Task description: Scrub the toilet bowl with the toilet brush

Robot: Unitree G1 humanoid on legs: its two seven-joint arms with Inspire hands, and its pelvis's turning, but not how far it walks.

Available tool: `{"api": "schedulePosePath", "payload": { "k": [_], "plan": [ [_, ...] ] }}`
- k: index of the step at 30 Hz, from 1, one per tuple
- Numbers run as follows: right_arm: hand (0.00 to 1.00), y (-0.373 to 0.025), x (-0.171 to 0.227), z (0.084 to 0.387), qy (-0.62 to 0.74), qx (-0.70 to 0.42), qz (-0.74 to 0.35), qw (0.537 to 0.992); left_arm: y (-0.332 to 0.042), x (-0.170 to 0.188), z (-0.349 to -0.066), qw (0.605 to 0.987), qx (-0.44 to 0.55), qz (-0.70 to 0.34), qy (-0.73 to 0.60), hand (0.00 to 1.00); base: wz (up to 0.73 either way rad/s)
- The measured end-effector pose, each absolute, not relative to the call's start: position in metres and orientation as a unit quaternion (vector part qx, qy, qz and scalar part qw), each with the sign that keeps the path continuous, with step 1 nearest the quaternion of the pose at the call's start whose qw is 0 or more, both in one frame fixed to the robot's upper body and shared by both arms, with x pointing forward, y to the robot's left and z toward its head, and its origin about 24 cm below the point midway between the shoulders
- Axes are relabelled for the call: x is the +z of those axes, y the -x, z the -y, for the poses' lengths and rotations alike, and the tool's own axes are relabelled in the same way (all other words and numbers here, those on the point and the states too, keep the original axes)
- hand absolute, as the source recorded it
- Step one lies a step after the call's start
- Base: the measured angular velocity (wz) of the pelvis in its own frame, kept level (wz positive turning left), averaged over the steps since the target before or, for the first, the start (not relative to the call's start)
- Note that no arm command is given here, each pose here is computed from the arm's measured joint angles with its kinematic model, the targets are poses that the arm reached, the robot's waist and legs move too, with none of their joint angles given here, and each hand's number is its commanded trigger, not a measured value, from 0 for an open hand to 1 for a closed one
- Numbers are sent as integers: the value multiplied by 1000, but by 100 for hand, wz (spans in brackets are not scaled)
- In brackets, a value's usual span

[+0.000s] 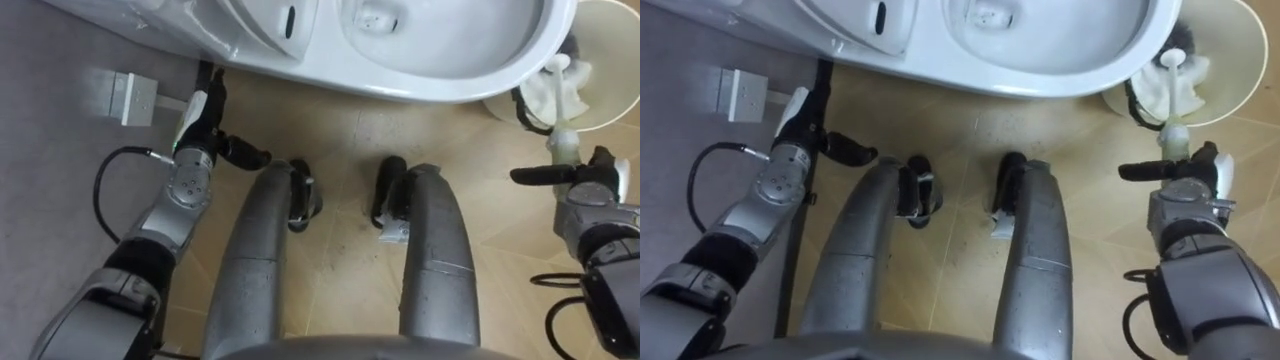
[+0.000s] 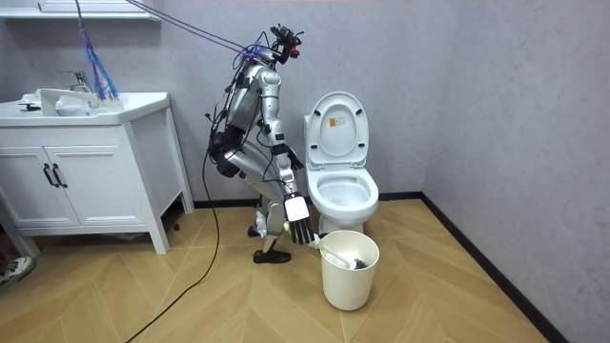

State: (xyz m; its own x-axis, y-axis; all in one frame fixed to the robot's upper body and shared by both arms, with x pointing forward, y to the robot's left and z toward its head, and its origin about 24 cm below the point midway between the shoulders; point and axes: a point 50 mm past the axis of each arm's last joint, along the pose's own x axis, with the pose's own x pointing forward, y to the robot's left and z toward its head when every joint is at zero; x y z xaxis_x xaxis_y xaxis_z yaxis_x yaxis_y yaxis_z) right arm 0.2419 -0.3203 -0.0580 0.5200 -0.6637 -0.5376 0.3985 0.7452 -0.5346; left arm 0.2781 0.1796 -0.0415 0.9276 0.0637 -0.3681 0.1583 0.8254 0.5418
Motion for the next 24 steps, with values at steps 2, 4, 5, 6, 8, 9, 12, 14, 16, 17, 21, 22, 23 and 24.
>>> {"api": "schedulePosePath", "payload": {
  "k": [2, 4, 5, 6, 8, 9, 12, 14, 16, 17, 21, 22, 23, 24],
  "plan": [
    [0, -243, -58, 320, 185, -305, -379, 854, -278, -41, -180, 936, -25, -188, -295, 0, 0],
    [0, -244, -57, 319, 190, -301, -377, 855, -279, -40, -181, 935, -27, -187, -299, 0, 0],
    [24, -243, -57, 319, 193, -300, -379, 854, -279, -41, -180, 934, -30, -187, -302, 0, 0],
    [71, -243, -58, 319, 193, -300, -380, 854, -278, -41, -179, 934, -31, -187, -303, 0, 0],
    [100, -243, -57, 320, 194, -299, -380, 854, -278, -40, -179, 934, -31, -187, -303, 0, 0],
    [100, -243, -57, 321, 194, -298, -380, 854, -278, -40, -179, 934, -31, -186, -302, 0, 7],
    [100, -241, -57, 325, 192, -288, -385, 855, -280, -36, -177, 936, -32, -177, -302, 0, 5],
    [100, -240, -53, 333, 199, -285, -386, 855, -278, -37, -177, 936, -33, -177, -301, 0, -2],
    [100, -238, -53, 337, 209, -277, -391, 853, -276, -36, -178, 937, -34, -176, -301, 0, 0],
    [100, -235, -54, 338, 214, -270, -396, 851, -276, -37, -177, 937, -36, -177, -300, 0, 0],
    [100, -223, -61, 341, 224, -259, -418, 842, -271, -40, -179, 935, -38, -183, -300, 0, 0],
    [100, -221, -63, 341, 223, -255, -421, 841, -270, -41, -180, 935, -38, -185, -300, 0, 0],
    [100, -219, -65, 340, 220, -248, -428, 841, -268, -43, -180, 934, -38, -190, -300, 0, 0],
    [100, -218, -65, 340, 220, -246, -429, 841, -267, -44, -181, 934, -38, -191, -299, 0, 0]
  ]
}}
